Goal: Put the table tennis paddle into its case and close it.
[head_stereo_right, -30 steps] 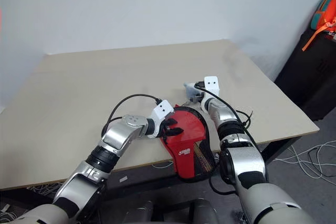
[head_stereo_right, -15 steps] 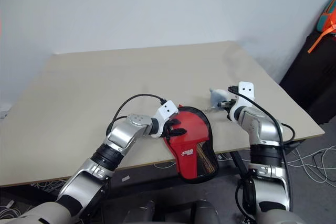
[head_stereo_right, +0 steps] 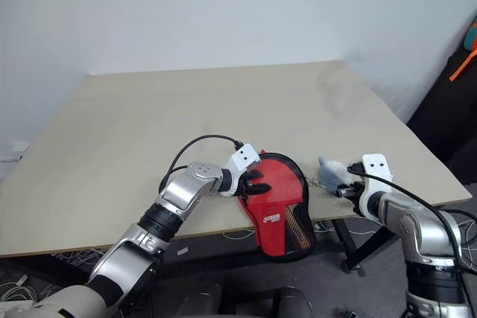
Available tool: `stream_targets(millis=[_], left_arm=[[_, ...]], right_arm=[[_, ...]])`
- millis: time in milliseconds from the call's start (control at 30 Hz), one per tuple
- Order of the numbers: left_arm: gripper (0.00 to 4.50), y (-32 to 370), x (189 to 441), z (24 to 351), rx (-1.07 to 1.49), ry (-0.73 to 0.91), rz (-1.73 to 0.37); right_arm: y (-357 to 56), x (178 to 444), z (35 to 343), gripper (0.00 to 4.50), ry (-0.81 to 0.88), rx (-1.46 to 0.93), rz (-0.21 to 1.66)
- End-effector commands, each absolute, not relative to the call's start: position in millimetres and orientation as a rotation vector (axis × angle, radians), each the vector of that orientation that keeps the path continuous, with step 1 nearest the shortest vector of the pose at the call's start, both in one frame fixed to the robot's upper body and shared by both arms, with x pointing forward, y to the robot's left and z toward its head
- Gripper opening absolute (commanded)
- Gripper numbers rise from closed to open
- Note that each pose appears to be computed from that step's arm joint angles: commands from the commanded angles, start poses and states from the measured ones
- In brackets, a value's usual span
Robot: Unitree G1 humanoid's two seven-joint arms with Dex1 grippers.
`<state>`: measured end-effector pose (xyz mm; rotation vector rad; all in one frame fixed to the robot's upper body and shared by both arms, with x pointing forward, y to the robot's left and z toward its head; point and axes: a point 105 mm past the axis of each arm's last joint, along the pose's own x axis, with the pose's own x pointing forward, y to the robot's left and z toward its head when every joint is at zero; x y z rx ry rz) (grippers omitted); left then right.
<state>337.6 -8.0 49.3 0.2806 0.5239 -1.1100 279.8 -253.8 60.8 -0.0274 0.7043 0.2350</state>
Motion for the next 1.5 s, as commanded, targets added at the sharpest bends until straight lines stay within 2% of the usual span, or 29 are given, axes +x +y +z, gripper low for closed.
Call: stream_targets(millis=[33,267,467,700,900,1000,1267,1367,1500], left_arm=[[2.38,-5,329,25,0.302,0.625,-1.12],[2.38,-10,329,25,0.306,0.62,-1.142],[2.38,-13,328,23,0.308,0.62,-1.155],[2.38,-16,328,23,0.308,0.615,-1.168],[2.38,-20,328,23,0.305,0.608,-1.177],[2.38,-22,328,23,0.303,0.604,-1.18],[2.38,-21,328,22,0.313,0.594,-1.184],[2.38,-20,329,23,0.316,0.591,-1.181],[2.38,-19,332,27,0.306,0.573,-1.178]], right_arm=[[-261,261,65,0.19,0.719,-0.065,0.297],[-265,223,78,0.19,0.706,-0.068,0.464],[-273,192,81,0.19,0.724,-0.048,0.534],[-279,143,67,0.19,0.865,-0.107,0.621],[-290,121,61,0.19,0.936,-0.157,0.631],[-288,120,64,0.19,0.914,-0.159,0.651],[-284,142,79,2.86,0.799,-0.089,0.636],[-284,160,103,2.86,0.682,-0.006,0.623],[-288,178,120,2.86,0.58,0.032,0.581]])
